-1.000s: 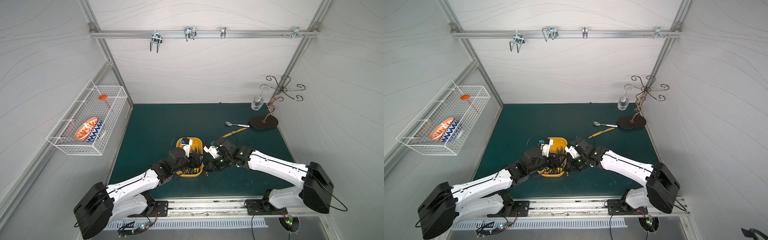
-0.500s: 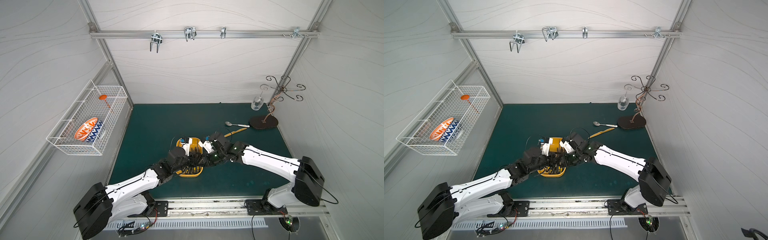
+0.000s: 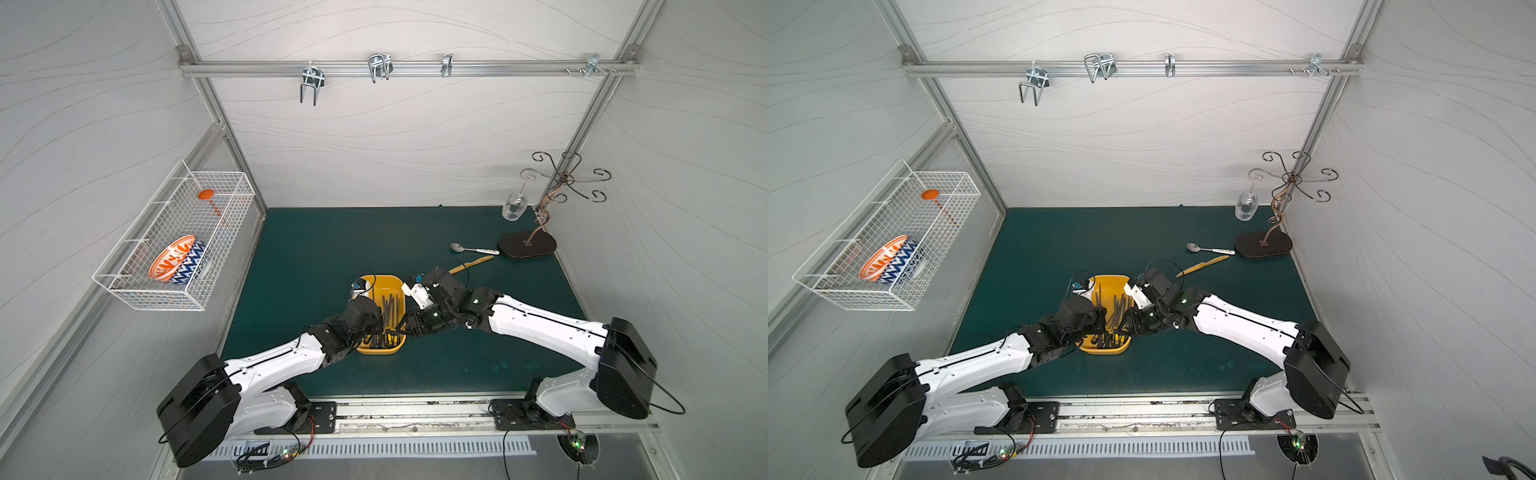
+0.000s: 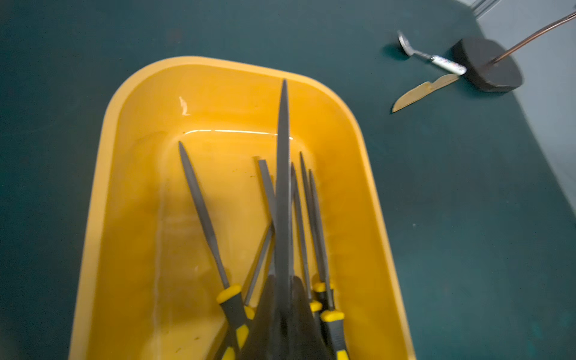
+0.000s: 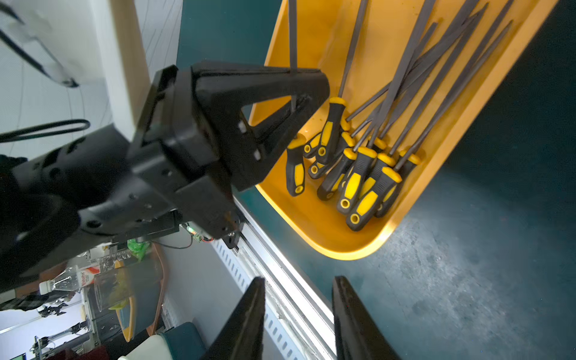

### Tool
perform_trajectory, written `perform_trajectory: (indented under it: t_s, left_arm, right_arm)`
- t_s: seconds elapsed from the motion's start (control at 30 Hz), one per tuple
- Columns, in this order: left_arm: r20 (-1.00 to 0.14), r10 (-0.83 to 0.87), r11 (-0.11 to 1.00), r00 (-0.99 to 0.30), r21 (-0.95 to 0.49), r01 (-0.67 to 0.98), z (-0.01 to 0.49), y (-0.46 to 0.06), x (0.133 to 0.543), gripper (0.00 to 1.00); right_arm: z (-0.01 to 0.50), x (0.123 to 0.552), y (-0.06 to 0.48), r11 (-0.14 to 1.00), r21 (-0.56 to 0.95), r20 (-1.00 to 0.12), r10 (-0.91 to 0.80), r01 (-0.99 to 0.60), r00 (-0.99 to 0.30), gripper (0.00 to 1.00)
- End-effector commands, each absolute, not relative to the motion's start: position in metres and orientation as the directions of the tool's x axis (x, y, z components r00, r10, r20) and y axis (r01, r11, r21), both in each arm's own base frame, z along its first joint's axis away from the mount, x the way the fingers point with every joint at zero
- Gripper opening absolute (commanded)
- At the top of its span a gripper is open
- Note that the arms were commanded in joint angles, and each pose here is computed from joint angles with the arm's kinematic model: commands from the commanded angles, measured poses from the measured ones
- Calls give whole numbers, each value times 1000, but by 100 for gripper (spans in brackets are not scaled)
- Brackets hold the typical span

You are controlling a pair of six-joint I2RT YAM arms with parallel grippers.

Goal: Put the file tool into the storage box
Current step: Place the file tool in the storage box.

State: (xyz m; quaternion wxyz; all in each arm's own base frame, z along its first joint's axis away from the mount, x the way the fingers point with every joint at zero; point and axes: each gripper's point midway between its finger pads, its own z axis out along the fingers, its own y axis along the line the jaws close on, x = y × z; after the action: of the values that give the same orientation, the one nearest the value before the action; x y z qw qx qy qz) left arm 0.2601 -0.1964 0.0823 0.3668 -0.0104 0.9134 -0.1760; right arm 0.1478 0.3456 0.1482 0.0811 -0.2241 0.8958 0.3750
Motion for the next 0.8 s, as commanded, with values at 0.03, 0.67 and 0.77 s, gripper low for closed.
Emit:
perform_trajectory:
  t_s: [0.03,0.67,0.77]
  left_arm:
    - [-692,-148,941,-707,-318,115,96,-209,280,0]
    - [-909,-39,996,-416,-3,-88,194,-97,313,100]
    - [-914,34,971,-404,126,-202,192,-52,323,100]
  right_arm:
    - [150,147,338,622,625,-347,-320,-472,-882,40]
    - [151,279,94,937,315,-526,303,148,-795,43]
    - [155,300,34,918,242,-657,394,316,-643,46]
